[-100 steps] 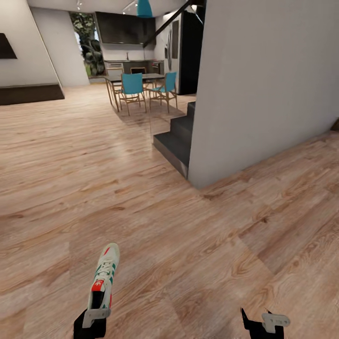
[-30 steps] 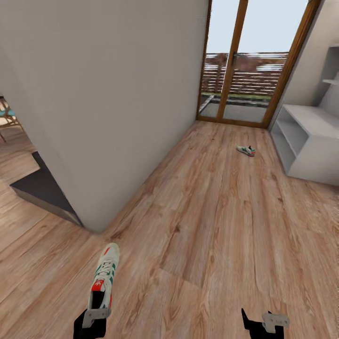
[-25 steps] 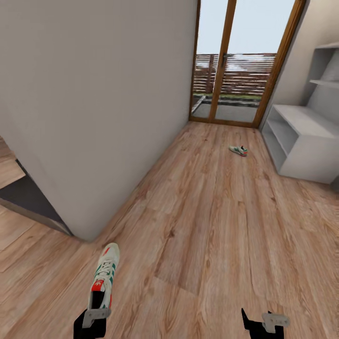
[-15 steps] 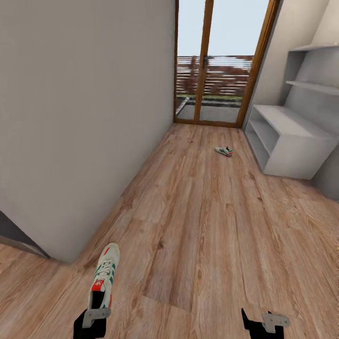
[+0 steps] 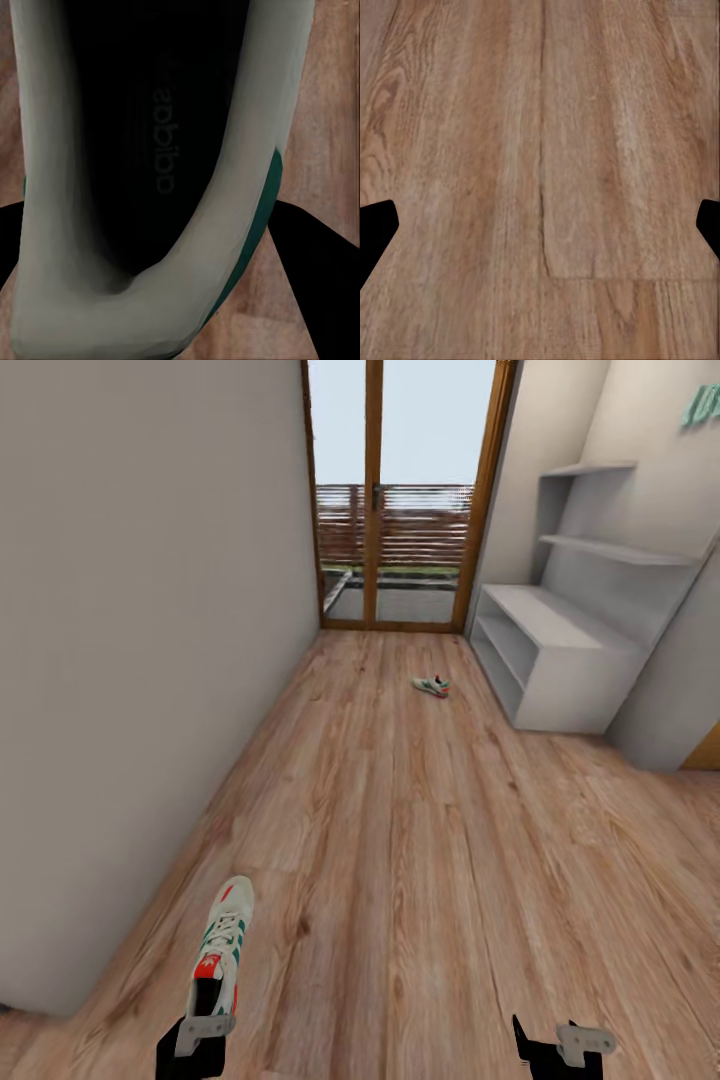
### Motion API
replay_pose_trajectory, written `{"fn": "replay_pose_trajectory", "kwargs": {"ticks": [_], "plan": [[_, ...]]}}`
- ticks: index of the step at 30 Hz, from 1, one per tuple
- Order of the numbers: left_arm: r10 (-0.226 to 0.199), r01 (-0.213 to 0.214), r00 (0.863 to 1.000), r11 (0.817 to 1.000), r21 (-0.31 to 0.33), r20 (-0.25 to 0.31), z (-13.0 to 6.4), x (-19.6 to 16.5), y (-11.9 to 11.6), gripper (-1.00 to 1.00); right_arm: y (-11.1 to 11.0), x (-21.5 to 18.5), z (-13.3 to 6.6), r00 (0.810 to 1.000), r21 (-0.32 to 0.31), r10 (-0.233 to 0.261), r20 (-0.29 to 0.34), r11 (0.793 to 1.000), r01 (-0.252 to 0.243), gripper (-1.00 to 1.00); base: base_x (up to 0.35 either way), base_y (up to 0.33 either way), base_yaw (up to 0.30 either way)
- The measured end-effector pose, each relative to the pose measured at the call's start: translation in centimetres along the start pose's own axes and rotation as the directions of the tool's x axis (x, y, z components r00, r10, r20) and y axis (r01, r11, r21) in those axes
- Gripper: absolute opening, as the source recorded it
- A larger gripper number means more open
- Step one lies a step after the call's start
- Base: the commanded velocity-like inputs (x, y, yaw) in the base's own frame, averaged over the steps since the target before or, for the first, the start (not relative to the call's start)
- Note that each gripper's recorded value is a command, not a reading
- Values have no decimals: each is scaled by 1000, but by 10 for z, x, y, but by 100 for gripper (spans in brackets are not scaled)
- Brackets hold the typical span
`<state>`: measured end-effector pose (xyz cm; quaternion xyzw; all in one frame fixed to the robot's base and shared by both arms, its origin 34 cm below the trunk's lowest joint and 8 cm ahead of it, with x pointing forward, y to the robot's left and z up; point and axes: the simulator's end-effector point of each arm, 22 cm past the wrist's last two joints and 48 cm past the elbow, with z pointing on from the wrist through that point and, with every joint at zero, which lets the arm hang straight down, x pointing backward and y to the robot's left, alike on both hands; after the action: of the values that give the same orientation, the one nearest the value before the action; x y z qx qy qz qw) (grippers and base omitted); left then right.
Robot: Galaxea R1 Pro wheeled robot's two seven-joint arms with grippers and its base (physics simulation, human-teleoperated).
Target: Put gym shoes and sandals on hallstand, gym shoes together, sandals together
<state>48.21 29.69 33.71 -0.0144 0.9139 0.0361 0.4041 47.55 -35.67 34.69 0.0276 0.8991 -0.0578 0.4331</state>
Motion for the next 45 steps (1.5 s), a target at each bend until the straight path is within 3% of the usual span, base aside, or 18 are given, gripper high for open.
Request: {"fn": "replay_pose_trajectory", "kwargs": {"ticks": [45], "plan": [[1, -1, 1000, 1000, -2, 6, 0, -3, 2, -100, 1, -3, 0, 1000, -4, -1, 5, 1000, 1, 100, 339, 0, -21]]}}
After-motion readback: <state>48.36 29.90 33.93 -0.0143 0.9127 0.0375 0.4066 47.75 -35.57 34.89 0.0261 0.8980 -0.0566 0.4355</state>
